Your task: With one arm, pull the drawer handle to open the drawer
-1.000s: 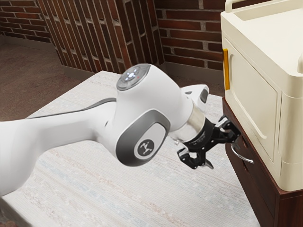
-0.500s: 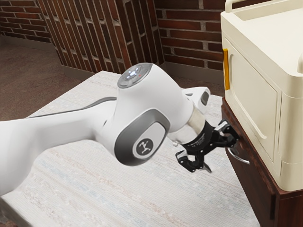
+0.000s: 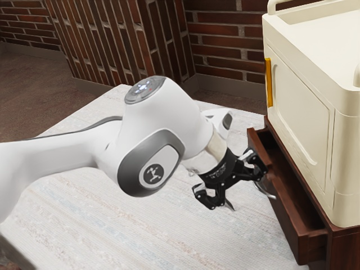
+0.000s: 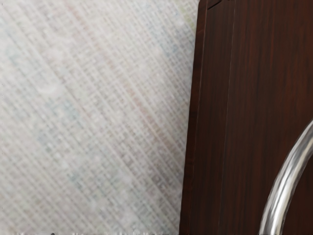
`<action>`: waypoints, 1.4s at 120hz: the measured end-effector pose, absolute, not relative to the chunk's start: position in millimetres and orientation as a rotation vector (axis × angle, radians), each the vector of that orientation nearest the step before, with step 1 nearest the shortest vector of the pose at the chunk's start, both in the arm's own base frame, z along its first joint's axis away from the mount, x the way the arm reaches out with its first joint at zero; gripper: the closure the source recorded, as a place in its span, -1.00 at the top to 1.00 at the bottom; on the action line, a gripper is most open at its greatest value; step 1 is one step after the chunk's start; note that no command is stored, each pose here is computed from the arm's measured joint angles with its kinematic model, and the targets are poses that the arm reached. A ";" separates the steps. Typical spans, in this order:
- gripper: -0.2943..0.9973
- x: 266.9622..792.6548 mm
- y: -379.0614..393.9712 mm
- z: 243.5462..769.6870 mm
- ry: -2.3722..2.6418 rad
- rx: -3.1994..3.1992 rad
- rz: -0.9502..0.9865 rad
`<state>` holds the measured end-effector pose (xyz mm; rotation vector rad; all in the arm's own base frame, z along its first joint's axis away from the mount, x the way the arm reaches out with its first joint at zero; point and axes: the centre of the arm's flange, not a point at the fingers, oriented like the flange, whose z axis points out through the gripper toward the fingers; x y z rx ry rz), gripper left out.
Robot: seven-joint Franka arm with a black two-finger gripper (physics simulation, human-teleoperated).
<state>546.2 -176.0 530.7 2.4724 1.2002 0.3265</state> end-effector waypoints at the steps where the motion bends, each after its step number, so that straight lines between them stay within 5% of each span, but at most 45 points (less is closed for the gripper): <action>1: 0.30 545.6 -175.5 530.7 1.201 2.472 0.326; 130: 0.28 486.6 -132.3 526.0 1.223 2.465 0.288; 168: 0.28 477.2 -128.5 560.5 1.174 2.429 0.365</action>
